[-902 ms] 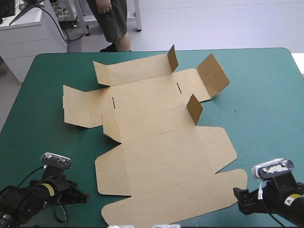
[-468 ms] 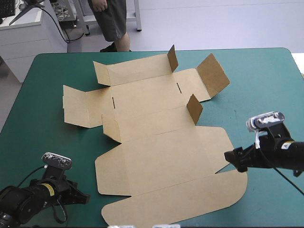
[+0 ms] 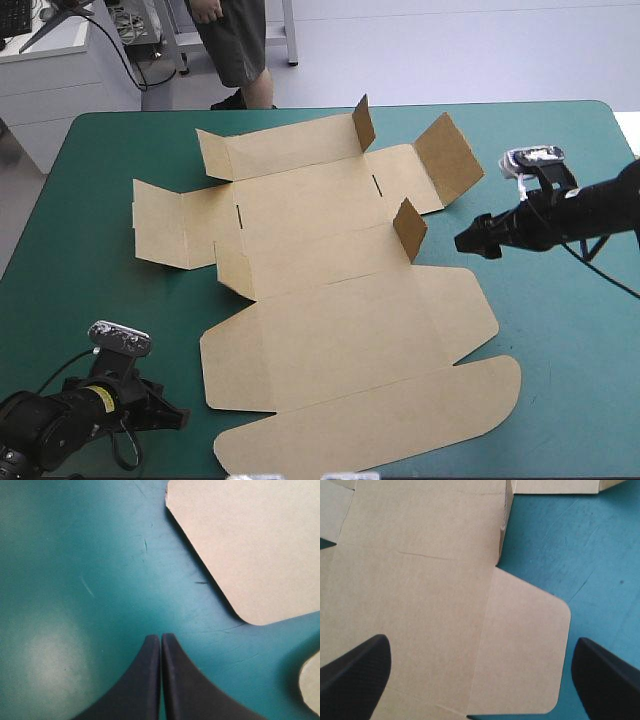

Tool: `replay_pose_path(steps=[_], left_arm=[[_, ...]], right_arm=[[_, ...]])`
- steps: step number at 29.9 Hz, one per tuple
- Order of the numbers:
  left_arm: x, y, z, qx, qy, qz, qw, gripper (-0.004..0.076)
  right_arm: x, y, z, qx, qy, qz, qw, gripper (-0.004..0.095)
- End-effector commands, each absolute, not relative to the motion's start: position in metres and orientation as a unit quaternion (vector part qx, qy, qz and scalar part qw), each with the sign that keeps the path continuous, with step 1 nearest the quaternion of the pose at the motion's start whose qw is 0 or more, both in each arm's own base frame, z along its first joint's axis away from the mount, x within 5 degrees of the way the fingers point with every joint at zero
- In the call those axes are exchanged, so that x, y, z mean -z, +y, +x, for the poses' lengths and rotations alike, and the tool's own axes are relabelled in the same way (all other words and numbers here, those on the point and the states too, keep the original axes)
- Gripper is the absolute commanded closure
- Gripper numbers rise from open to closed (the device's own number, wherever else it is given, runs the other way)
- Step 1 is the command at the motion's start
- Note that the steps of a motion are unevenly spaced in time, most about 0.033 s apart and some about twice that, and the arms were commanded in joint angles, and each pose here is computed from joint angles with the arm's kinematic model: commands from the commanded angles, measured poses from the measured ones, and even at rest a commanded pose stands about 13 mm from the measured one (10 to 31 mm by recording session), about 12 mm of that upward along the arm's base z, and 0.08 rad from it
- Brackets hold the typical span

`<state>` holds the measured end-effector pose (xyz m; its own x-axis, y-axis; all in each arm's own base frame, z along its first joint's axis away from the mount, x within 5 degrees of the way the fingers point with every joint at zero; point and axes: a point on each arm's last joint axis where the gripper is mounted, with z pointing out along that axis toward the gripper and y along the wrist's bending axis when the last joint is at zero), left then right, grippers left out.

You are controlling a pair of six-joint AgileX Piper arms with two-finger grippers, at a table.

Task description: Fold the box

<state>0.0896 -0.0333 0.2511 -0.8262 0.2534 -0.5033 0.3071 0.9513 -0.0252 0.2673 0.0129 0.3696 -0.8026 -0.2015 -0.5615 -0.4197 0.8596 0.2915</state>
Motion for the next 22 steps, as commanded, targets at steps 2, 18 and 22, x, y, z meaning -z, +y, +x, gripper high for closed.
replay_pose_path(steps=[2, 18, 22], left_arm=[[-0.261, -0.036, 0.094, 0.066, 0.946, 0.143, 0.282, 0.0732], [-0.261, -0.036, 0.094, 0.065, 0.946, 0.143, 0.282, 0.0732], [-0.261, -0.036, 0.094, 0.065, 0.946, 0.143, 0.282, 0.0732]], right_arm=[[-0.385, 0.029, 0.293, -0.216, 0.912, -0.207, 0.282, 0.0003], [-0.325, 0.096, 0.398, -0.156, 0.93, -0.272, 0.194, 0.0021], [-0.306, 0.1, 0.409, -0.164, 0.933, -0.27, 0.174, 0.0077]])
